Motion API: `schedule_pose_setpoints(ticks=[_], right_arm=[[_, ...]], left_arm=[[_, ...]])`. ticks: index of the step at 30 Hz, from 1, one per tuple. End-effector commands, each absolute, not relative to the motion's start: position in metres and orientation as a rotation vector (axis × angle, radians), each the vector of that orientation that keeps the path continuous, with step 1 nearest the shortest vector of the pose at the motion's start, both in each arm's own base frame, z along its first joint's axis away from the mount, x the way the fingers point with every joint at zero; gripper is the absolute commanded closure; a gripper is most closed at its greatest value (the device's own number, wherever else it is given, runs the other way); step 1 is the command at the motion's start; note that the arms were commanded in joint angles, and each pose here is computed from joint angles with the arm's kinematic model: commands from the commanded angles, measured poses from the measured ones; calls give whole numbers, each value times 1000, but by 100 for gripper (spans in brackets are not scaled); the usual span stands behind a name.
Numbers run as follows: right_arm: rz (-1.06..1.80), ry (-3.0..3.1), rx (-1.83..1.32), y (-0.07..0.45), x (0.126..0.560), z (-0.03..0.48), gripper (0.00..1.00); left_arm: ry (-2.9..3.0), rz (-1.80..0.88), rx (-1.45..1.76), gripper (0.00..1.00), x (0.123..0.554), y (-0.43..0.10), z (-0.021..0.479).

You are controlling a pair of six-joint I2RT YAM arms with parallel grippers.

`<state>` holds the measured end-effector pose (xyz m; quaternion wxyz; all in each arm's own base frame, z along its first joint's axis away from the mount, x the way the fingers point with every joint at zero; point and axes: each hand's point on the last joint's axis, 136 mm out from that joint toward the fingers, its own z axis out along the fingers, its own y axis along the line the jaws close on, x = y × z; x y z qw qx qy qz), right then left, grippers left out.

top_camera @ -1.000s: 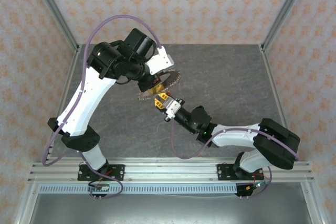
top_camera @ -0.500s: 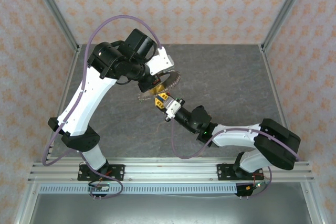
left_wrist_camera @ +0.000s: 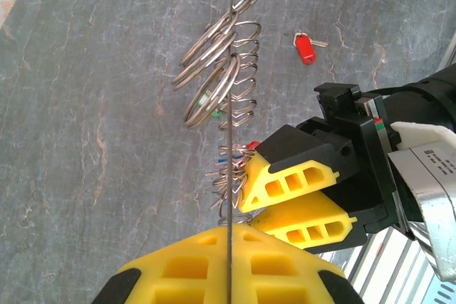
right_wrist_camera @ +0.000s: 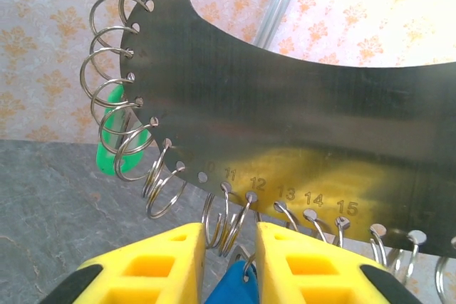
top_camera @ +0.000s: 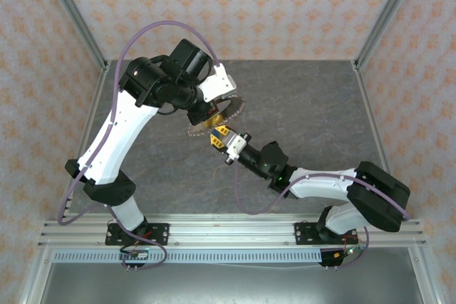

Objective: Put the keys on the keyring

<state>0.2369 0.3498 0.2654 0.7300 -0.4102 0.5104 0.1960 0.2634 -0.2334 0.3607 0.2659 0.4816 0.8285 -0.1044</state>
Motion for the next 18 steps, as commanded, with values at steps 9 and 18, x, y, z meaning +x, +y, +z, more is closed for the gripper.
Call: schedule_pose_setpoints(ticks=[9, 18], right_arm=[[500, 1096, -851, 346, 238, 293, 83], [553, 1094, -867, 349, 235, 291, 78]], left_arm=[[2189, -287, 1280, 100, 253, -230, 377], [2185, -280, 1280, 100, 254, -229, 377]])
